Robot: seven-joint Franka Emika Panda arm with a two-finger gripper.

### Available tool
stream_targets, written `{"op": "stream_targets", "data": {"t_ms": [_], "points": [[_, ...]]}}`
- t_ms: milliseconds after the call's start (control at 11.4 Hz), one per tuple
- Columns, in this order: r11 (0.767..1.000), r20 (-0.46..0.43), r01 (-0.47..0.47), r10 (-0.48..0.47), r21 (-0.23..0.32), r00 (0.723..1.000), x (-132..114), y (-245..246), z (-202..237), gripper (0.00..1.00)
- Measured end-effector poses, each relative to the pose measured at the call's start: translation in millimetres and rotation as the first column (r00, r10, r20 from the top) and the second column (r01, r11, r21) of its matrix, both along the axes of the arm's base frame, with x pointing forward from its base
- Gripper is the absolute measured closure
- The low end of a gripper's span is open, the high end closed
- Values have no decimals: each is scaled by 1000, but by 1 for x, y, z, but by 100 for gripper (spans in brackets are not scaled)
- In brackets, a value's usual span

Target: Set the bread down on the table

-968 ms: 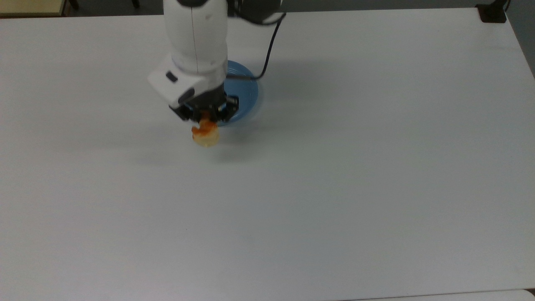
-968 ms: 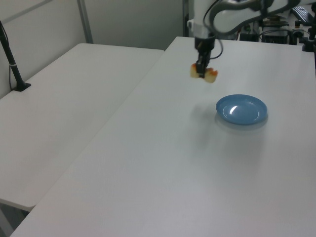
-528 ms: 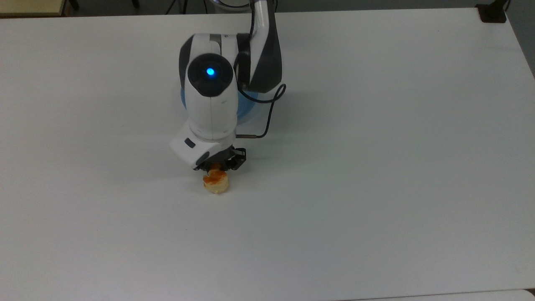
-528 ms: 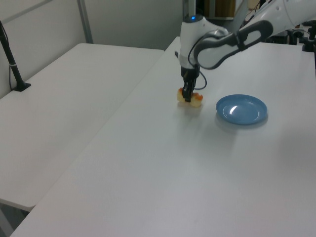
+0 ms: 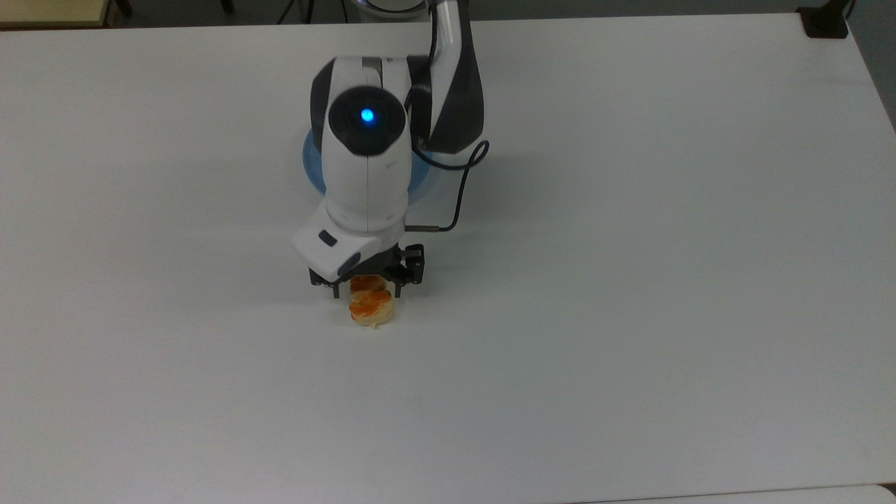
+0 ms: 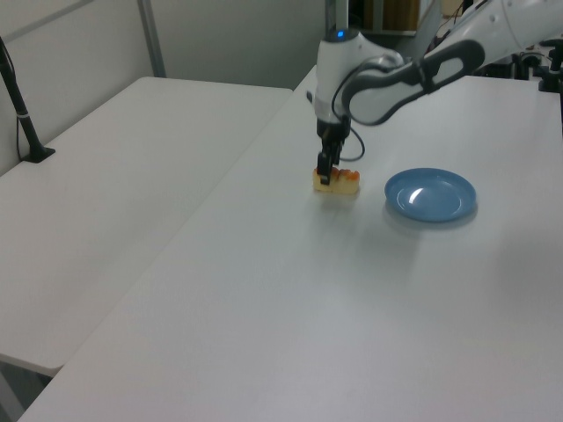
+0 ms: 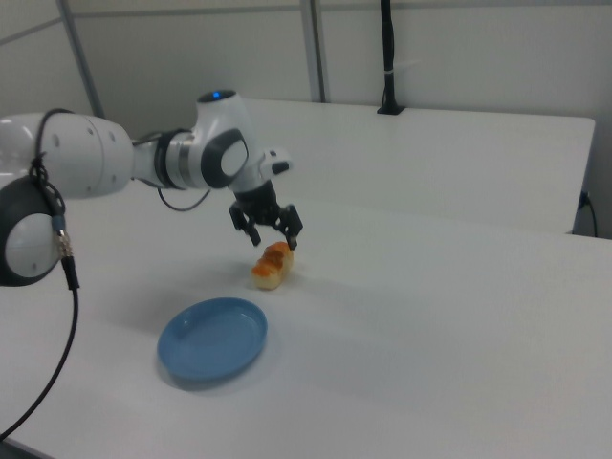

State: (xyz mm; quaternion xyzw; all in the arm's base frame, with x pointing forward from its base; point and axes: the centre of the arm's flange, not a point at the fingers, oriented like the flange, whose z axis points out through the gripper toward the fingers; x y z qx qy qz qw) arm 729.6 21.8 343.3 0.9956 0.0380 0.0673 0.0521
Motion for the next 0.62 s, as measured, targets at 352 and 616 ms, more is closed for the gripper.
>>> {"op": "stream_targets", "data": {"t_ms": [352,616], "points": [[996,-51,93,-93,-8,994,-65,-34,159,0],[992,-93,125,-124,2,988,-132,-45,238,0]]}}
